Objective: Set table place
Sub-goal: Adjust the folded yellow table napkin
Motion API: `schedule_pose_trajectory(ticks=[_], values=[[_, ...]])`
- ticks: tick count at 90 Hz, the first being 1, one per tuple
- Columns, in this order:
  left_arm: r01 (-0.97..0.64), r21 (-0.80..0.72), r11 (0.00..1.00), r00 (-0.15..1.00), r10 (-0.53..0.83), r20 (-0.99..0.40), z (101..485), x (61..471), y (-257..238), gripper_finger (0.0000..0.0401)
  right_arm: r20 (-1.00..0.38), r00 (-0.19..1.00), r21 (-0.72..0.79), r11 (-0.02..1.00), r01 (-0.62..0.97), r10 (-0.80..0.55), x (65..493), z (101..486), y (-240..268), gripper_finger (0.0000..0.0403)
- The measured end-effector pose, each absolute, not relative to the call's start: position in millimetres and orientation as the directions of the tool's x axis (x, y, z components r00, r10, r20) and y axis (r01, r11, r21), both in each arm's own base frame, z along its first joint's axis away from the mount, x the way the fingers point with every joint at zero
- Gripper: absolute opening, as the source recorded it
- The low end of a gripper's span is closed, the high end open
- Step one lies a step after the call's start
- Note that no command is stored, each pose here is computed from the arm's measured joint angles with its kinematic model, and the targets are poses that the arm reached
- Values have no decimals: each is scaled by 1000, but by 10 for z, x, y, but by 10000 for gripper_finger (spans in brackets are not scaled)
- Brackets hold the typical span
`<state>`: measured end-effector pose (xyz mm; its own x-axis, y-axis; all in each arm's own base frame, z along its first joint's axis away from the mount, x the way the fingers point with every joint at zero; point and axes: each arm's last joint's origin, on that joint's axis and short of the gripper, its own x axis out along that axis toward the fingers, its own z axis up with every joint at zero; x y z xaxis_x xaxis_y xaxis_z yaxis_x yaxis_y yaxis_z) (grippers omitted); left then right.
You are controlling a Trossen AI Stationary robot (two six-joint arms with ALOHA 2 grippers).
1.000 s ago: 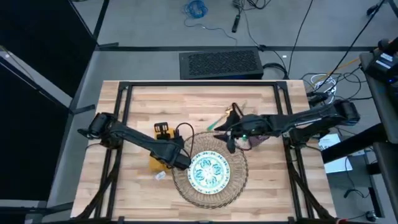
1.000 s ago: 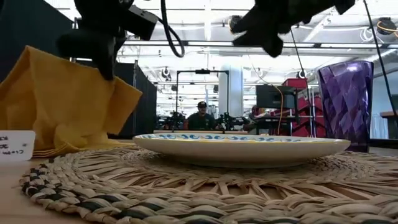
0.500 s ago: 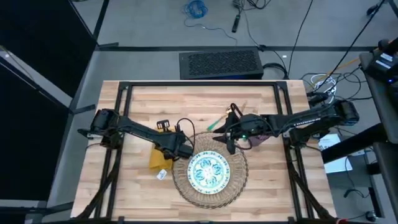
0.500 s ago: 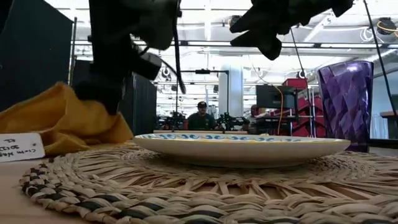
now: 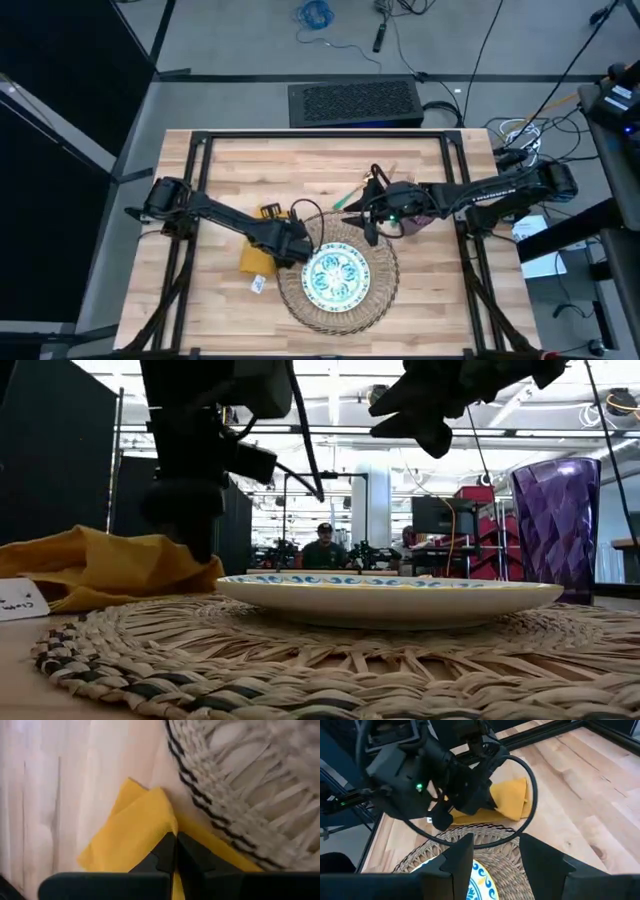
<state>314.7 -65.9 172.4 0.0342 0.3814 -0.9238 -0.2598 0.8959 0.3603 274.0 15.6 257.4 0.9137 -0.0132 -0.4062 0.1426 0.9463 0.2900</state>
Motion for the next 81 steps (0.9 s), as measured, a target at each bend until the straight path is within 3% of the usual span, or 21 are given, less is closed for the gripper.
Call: schedule_pose_trajectory(ticks=[25, 52, 74, 81], values=[[-217, 267, 939, 33, 280, -959, 1712, 3188, -609, 60, -406, 914, 306, 940, 150, -13, 2739, 2575, 157, 146], [-209, 279, 937, 109, 305, -946, 1893, 3276, -624, 134, -419, 908, 303, 940, 154, -13, 2734, 2563, 158, 146], [-293, 438, 850, 108, 485, -868, 2300, 3077, -567, 140, -431, 902, 305, 938, 163, -17, 2729, 2550, 157, 146], [-354, 442, 824, 225, 533, -815, 2549, 2946, -640, 140, -435, 900, 304, 938, 166, -18, 2742, 2532, 157, 146]])
